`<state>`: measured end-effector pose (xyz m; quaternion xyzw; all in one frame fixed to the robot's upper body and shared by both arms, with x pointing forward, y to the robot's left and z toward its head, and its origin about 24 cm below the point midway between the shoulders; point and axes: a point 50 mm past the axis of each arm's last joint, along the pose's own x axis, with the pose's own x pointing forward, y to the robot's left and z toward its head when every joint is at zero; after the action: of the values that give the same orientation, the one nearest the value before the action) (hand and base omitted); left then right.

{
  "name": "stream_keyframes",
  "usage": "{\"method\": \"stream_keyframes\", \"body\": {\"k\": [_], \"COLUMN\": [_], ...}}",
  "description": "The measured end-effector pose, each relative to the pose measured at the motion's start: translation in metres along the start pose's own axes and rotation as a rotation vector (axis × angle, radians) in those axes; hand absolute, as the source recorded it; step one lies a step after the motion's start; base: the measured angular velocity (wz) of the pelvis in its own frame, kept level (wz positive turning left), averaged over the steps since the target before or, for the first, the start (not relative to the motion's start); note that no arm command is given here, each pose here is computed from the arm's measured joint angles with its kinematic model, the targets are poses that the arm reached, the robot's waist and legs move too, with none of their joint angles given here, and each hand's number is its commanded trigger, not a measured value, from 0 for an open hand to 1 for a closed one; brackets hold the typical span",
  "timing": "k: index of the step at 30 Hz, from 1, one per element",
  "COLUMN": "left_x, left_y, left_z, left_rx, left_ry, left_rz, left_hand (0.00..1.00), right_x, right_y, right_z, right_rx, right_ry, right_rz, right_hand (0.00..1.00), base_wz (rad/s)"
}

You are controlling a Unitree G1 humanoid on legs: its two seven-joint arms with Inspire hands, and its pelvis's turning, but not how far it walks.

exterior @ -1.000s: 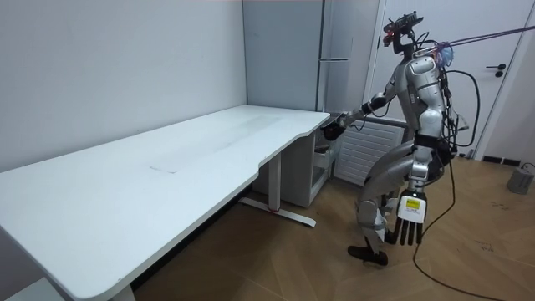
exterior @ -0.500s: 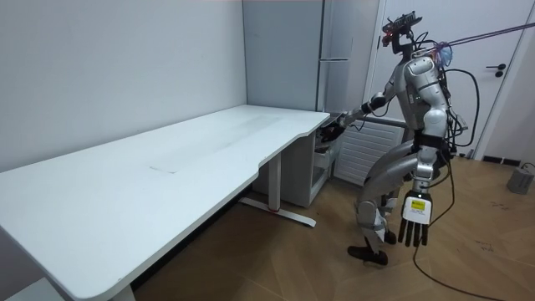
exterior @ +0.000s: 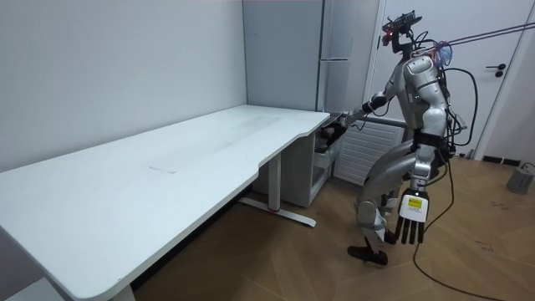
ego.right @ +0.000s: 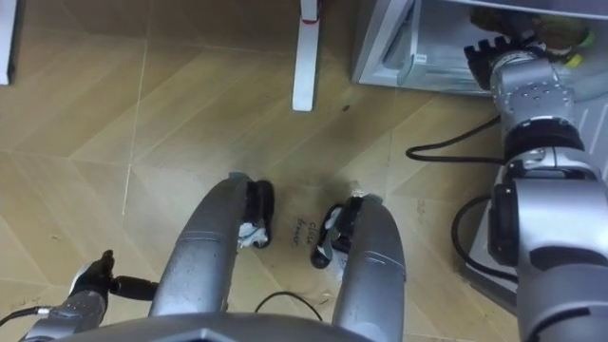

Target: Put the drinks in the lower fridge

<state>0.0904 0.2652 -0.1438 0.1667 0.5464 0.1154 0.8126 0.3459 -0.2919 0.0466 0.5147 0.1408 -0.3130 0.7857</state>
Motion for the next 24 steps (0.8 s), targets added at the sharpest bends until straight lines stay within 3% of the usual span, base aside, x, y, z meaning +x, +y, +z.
{"method": "stream_keyframes", "body": {"k": [24], "left_x": [-0.001], "left_y": [-0.003], "left_z": [-0.003], "left_rx": [0.008], "left_ry": [0.008], "left_rz": [-0.047], "left_hand": [0.0], "right_x": [0.003], "right_y": [-0.032], "right_z": [-0.007], "right_rx": [-0.134], "right_ry": [0.01], "right_rz": [0.005], "right_hand": [0.0], "base_wz": [-0.02]}}
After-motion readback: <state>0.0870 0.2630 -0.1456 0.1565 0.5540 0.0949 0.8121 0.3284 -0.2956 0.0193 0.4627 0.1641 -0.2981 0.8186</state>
